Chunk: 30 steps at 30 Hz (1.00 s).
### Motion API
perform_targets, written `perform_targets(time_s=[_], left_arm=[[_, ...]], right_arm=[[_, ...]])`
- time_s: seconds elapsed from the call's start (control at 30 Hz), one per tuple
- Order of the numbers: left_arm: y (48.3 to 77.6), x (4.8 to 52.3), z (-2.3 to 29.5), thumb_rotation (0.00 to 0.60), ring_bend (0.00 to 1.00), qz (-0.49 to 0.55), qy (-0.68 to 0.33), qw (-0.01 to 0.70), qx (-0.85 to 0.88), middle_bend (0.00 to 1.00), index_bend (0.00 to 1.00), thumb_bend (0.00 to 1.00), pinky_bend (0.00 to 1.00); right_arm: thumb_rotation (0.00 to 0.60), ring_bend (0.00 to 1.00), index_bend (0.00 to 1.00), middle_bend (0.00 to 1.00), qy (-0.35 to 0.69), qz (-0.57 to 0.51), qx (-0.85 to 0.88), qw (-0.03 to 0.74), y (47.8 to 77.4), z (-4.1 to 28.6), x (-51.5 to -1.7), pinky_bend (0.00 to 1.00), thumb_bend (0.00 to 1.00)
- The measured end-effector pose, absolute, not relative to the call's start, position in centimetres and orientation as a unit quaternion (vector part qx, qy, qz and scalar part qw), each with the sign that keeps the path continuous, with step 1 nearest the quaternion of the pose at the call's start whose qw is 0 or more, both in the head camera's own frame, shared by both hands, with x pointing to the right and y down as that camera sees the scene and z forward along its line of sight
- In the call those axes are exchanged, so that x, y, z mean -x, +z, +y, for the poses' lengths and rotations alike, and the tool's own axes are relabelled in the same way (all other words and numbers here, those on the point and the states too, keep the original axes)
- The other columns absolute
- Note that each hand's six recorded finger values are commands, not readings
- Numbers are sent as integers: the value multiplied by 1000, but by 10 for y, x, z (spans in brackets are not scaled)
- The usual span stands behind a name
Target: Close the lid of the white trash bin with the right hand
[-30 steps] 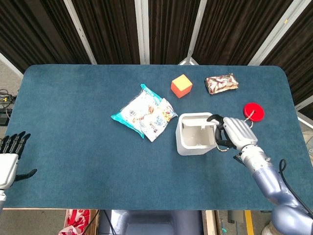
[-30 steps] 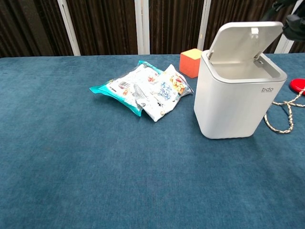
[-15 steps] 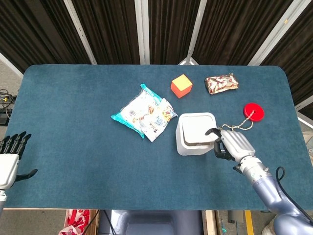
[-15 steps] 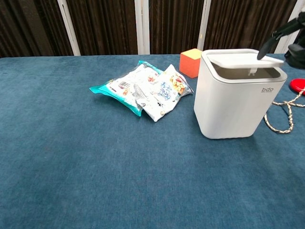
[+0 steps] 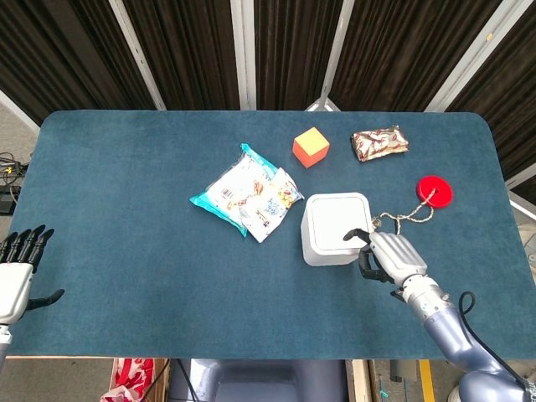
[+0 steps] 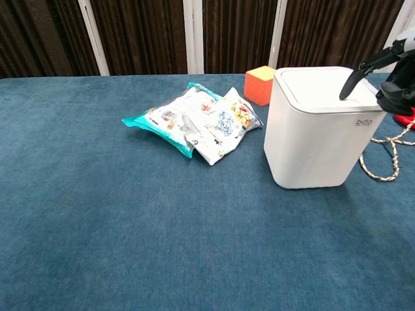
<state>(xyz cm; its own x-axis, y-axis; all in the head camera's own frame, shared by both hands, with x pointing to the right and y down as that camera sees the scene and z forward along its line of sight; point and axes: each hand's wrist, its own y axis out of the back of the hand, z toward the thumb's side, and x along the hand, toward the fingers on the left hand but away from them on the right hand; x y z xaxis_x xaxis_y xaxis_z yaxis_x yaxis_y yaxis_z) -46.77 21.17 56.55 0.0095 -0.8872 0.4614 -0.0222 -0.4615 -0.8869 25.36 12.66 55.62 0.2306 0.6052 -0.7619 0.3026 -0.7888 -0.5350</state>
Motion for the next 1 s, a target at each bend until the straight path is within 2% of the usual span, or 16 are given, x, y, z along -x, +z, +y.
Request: perform_targets(time_s=[0.33, 0.57, 0.73, 0.83, 0.87, 0.93, 1.0], left_arm=[[565, 468, 212, 600, 0, 371, -598, 362, 611, 0, 0, 0, 0], [565, 468, 212, 600, 0, 372, -598, 362, 611, 0, 0, 0, 0], [565, 468, 212, 600, 0, 373, -598, 362, 610, 0, 0, 0, 0], [564, 468, 213, 600, 0, 374, -597, 363, 610, 0, 0, 0, 0], [564, 468, 213, 600, 0, 375, -597, 363, 610, 0, 0, 0, 0], [563, 468, 213, 600, 0, 375, -597, 363, 610, 0, 0, 0, 0], [563, 468, 213, 600, 0, 376, -597, 363, 609, 0, 0, 0, 0]], right_arm=[[600, 822, 268, 739, 556, -283, 770, 133, 566, 135, -256, 759, 781], [600, 822, 267, 739, 549, -297, 769, 138, 561, 129, -256, 759, 782], [600, 798, 203, 738, 538, -316, 763, 166, 548, 117, -259, 752, 782], [600, 704, 124, 663, 535, -326, 753, 203, 539, 111, -266, 641, 767], [600, 636, 82, 594, 534, -329, 749, 215, 537, 109, -268, 558, 726], [600, 460, 23, 436, 530, -336, 739, 246, 532, 109, -277, 397, 606], [600, 220, 0, 230, 529, -341, 730, 265, 530, 112, -286, 220, 475]])
